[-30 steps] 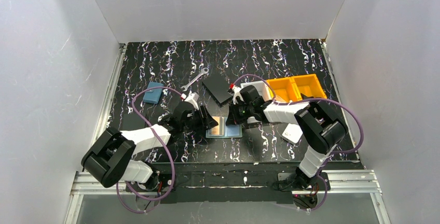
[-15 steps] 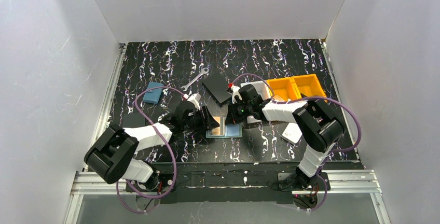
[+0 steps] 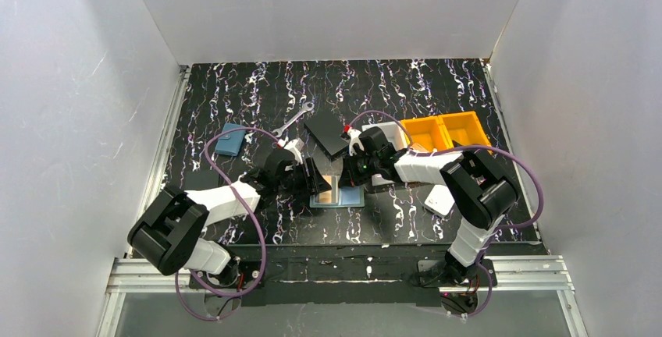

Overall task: Take the credit cards out of the card holder
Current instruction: Remove the credit card from the card holder.

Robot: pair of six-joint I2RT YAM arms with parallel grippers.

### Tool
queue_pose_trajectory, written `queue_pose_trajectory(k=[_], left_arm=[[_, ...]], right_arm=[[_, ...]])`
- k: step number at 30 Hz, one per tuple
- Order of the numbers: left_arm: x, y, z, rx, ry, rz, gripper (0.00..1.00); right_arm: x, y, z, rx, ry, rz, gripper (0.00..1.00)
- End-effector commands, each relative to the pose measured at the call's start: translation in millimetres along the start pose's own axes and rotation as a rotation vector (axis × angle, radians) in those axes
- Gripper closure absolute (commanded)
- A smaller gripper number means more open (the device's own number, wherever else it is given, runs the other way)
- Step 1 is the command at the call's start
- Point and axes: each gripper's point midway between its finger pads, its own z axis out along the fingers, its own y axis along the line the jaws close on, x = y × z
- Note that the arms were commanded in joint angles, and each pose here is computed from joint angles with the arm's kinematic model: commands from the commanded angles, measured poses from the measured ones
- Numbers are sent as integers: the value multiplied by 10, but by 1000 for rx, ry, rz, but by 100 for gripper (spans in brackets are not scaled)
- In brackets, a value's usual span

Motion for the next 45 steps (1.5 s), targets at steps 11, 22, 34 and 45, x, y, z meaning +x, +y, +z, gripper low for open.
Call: queue_pose_trajectory(k=[11,22,34,45], left_arm=[[43,-61,10,14,65,15,49],[59,-43,16,7,68,-9,49],[80,-63,-14,28,62,-21,49],[100,-71,11,44,65,-39,49]], right_arm=[[-142,-33,-184,49,-63,-68,91],[-183,166,-311,-52,-110,-89,80],[-82,146,-178,-80,-67,-21,78],[-96,117,-181,-71,-74,-16,88]])
